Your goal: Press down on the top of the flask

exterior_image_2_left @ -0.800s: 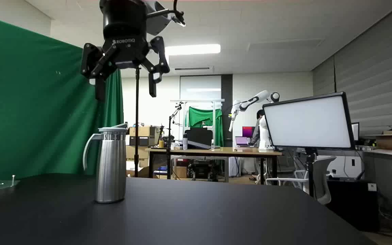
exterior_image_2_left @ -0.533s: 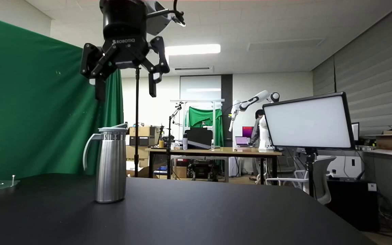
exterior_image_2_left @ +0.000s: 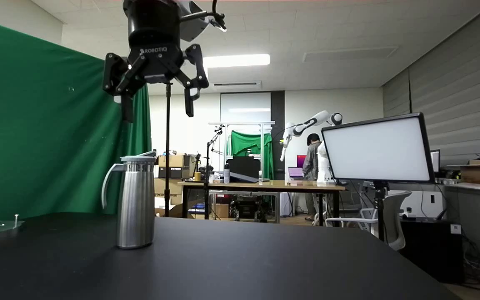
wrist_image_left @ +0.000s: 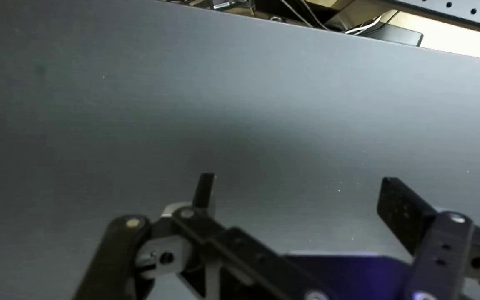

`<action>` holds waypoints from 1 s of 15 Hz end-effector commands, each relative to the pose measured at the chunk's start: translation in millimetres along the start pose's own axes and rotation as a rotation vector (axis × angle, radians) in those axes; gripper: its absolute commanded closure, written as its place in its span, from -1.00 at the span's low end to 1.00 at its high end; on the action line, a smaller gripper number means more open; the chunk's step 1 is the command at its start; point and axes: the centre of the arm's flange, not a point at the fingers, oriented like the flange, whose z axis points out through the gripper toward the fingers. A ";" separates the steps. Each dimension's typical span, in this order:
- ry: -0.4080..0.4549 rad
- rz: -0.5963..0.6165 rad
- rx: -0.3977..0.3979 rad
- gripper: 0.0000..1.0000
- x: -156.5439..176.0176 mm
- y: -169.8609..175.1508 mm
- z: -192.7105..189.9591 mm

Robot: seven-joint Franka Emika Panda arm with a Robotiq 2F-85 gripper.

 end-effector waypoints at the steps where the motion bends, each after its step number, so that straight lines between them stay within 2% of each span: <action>1: 0.091 -0.011 -0.025 -1.00 38.9 5.7 -36.5; 4: 0.160 -0.039 -0.041 -1.00 81.0 -4.3 -75.7; 5: 0.181 -0.050 -0.044 -0.50 96.3 -10.8 -86.9; 6: 0.201 -0.062 -0.047 -0.48 112.0 -18.9 -97.9; 10: 0.253 -0.108 -0.048 0.11 172.9 -49.3 -123.5; 15: 0.232 -0.138 -0.001 0.80 238.2 -77.9 -118.4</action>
